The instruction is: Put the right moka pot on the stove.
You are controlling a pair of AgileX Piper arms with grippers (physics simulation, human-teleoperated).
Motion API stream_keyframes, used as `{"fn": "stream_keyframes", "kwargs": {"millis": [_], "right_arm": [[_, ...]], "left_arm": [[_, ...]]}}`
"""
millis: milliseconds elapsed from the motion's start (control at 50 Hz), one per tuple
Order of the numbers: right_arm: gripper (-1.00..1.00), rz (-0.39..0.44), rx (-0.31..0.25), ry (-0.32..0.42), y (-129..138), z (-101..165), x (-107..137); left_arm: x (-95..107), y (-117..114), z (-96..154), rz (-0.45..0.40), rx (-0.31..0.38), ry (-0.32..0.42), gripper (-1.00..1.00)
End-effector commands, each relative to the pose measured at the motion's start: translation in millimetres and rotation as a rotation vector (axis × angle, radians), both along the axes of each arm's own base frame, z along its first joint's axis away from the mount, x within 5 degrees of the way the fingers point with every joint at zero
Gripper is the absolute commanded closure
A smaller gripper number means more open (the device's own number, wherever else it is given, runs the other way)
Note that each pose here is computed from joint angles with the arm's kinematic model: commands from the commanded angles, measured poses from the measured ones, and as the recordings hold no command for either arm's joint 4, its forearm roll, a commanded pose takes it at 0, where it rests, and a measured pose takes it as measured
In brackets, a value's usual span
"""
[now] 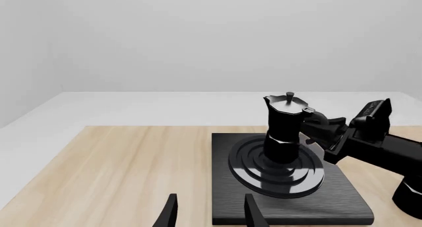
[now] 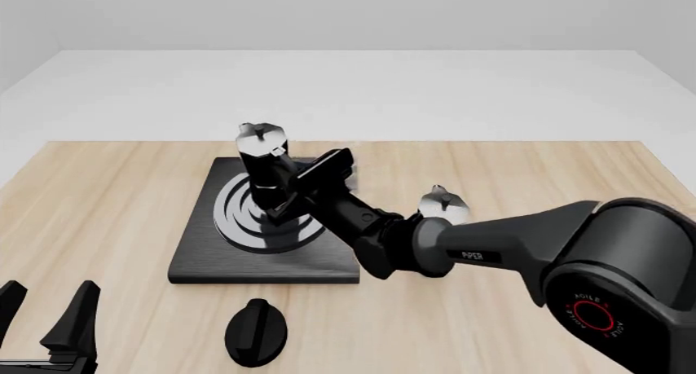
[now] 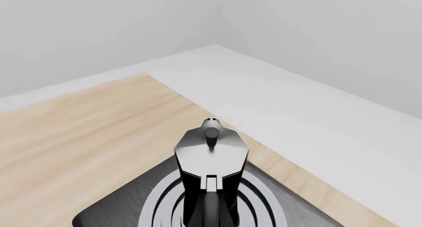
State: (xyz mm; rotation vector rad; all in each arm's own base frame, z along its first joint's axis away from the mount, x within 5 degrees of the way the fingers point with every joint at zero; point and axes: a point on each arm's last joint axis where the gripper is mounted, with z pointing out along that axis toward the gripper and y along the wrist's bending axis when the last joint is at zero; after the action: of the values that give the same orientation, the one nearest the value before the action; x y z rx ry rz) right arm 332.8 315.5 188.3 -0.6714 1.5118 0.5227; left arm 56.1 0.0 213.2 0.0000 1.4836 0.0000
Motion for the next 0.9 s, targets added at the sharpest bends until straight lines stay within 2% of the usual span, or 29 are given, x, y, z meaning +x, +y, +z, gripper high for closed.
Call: {"fn": "stream_keyframes", "kwargs": {"millis": [20,420,740,760,780,900], "right_arm": [[1.0,0.016,0.03,-0.028,15.8,3.8,5.3],[1.0,0.021,0.01,0.014,27.5,-28.4,13.4],[1.0,0.018,-0.004,0.046,29.4,-42.2,16.2],[-1.0,0.006,-0.023,0.048,27.7,-43.6,23.4],[-1.0,0.023,-0.013,0.052,32.1,-42.8,15.2],[-1.0,0.02,-0.013,0.051,27.4,-40.1,12.7]], "left_arm": [[0.0,0.0,0.0,0.0,0.0,0.0,-1.0],[0.0,0.0,0.0,0.0,0.0,0.0,-1.0],[0.0,0.0,0.0,0.0,0.0,0.0,-1.0],[0.0,0.0,0.0,0.0,0.0,0.0,-1.0],[0.0,0.0,0.0,0.0,0.0,0.0,-1.0],[0.0,0.0,0.0,0.0,0.0,0.0,-1.0]]}}
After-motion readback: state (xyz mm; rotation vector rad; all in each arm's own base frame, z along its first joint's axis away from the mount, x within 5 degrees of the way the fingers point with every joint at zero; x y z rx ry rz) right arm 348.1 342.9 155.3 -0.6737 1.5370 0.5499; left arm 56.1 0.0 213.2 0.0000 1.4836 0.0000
